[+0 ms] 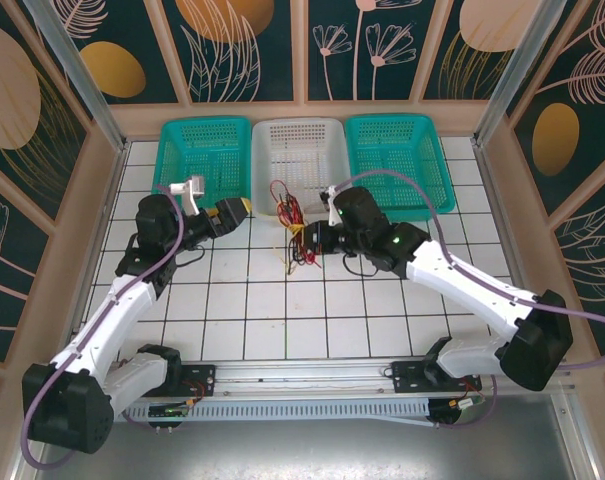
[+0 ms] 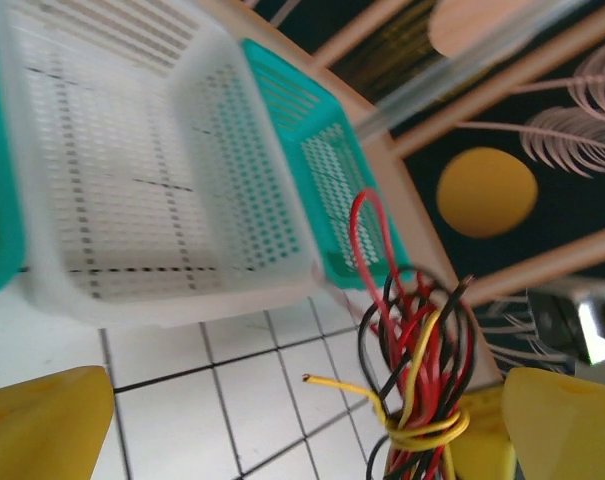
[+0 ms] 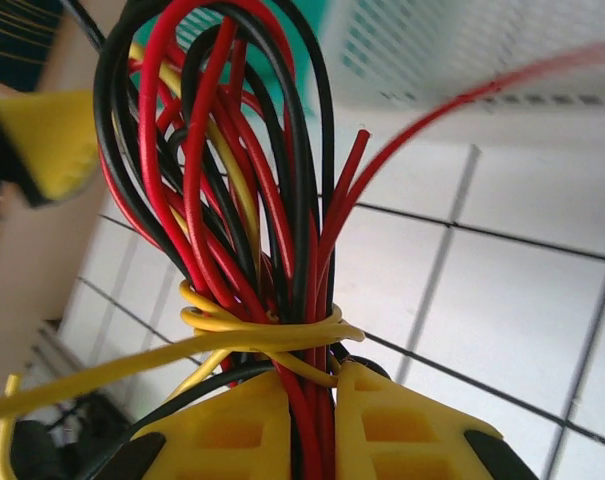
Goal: Untangle the cables
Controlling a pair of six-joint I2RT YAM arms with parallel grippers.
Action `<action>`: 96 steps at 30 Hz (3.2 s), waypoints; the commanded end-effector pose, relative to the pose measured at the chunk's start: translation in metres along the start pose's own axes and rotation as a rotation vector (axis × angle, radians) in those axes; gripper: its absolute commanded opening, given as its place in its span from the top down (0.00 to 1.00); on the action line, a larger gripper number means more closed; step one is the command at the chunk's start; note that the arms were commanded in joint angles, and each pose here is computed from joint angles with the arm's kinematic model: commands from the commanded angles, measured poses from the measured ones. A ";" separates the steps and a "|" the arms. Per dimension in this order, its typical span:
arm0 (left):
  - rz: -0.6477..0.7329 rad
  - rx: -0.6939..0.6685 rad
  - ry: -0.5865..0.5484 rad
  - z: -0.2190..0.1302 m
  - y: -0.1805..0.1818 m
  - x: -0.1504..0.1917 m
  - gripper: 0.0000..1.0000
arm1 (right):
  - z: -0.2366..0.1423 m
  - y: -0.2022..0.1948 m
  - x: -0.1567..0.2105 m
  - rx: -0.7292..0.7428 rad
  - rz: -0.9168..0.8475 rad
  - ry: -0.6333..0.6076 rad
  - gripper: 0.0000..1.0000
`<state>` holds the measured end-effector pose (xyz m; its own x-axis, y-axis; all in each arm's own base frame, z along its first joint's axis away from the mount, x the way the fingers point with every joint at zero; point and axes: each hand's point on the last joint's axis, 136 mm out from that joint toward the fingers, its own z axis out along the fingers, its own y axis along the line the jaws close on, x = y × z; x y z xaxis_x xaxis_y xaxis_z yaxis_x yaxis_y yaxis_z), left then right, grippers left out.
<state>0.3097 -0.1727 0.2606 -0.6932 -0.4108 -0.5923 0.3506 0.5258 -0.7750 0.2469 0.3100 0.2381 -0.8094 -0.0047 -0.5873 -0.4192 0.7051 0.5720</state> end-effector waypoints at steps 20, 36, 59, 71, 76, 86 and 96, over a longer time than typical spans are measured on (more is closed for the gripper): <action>0.076 0.355 0.149 -0.009 -0.066 0.019 0.01 | -0.009 0.098 -0.014 -0.345 -0.198 0.088 0.82; 0.021 0.405 0.257 0.010 -0.062 0.041 0.49 | 0.000 0.097 -0.007 -0.334 -0.188 0.095 0.81; -0.073 -0.060 -0.084 0.044 0.021 -0.025 0.97 | -0.101 0.017 -0.024 0.285 -0.034 -0.439 0.23; -0.055 -0.062 -0.090 0.020 0.012 -0.014 1.00 | -0.114 -0.010 -0.049 0.412 0.087 -0.485 0.01; -0.073 -0.021 -0.054 0.022 0.003 -0.010 1.00 | -0.076 0.011 -0.059 0.424 -0.035 -0.407 0.01; -0.027 0.019 -0.046 0.014 -0.011 -0.009 1.00 | -0.042 0.061 -0.085 -0.085 -0.107 -0.338 0.11; -0.008 0.037 -0.005 0.016 -0.013 -0.002 1.00 | -0.017 0.072 -0.087 -0.191 -0.158 -0.216 0.22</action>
<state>0.3200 -0.1883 0.2580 -0.7045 -0.4381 -0.5583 0.3193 0.5069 -0.8007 0.2941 0.3316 0.3140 -0.6637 0.1053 -0.7405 -0.5132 0.6561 0.5533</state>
